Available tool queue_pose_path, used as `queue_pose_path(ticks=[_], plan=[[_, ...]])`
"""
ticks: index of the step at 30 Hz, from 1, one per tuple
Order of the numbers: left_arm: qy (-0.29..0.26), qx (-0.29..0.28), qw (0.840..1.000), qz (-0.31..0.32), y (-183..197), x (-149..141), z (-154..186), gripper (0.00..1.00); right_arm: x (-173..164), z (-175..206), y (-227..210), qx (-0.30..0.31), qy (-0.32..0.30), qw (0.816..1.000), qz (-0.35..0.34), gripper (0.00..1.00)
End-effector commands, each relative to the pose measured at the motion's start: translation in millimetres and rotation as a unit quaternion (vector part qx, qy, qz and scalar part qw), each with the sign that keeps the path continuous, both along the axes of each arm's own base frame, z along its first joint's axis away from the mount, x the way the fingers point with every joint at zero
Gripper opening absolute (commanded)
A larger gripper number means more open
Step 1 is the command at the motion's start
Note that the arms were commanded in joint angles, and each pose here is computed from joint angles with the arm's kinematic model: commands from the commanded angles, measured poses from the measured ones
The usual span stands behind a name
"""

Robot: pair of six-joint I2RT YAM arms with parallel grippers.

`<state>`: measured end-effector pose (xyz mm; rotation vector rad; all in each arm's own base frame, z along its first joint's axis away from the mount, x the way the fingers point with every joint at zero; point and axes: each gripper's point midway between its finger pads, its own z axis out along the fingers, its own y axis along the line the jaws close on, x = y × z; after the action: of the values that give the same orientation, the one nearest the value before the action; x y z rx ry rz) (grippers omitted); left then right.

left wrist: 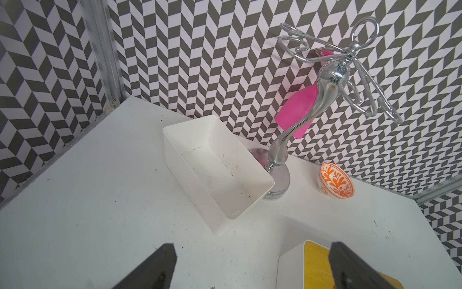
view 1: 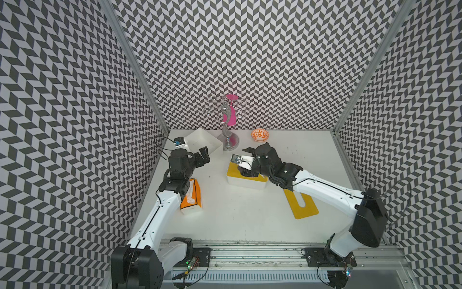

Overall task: Put the tissue paper into the tissue box
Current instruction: Pull the paper towel from the tissue box, then move the tissue box to the center of the board.

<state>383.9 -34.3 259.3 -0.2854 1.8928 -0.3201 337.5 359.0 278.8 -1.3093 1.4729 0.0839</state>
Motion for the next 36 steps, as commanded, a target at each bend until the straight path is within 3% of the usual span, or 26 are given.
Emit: queue_pose_path(ticks=[1, 6, 9, 12, 16, 21, 25, 31, 36], plan=[[-0.012, -0.007, 1.000, -0.011, -3.3, 3.1, 3.3, 1.00, -15.9, 67.2, -15.0, 0.169, 0.018, 0.985, 0.015, 0.90], [-0.020, -0.020, 0.998, -0.051, -17.8, 4.8, 5.0, 1.00, -36.7, 79.9, -44.1, 0.284, 0.077, 0.955, 0.028, 1.00], [-0.018, -0.027, 0.997, -0.074, -25.8, 6.7, 2.7, 1.00, -42.3, 67.1, -51.7, 0.328, 0.157, 0.931, 0.012, 1.00], [-0.005, -0.033, 0.995, -0.095, -34.0, 10.3, -4.0, 1.00, -62.5, 52.1, -43.6, 0.349, 0.263, 0.898, 0.043, 0.99], [0.024, -0.049, 0.989, -0.134, -48.7, 15.0, -18.9, 1.00, -93.0, 31.0, -39.6, 0.355, 0.346, 0.864, 0.085, 1.00], [0.104, -0.150, 0.966, -0.184, -78.0, 15.1, -54.3, 1.00, -105.1, 13.0, -62.2, 0.407, 0.360, 0.838, 0.051, 1.00], [0.104, -0.243, 0.936, -0.230, -103.8, -3.6, -59.8, 0.99, -115.8, 2.6, -71.6, 0.431, 0.383, 0.816, 0.044, 1.00], [0.074, -0.217, 0.944, -0.237, -106.4, -27.1, -38.4, 1.00, -128.3, -3.2, -73.4, 0.429, 0.422, 0.797, 0.047, 1.00], [0.051, -0.204, 0.935, -0.286, -131.0, -52.7, -19.9, 1.00, -131.1, -1.8, -76.5, 0.462, 0.418, 0.781, 0.050, 1.00]])
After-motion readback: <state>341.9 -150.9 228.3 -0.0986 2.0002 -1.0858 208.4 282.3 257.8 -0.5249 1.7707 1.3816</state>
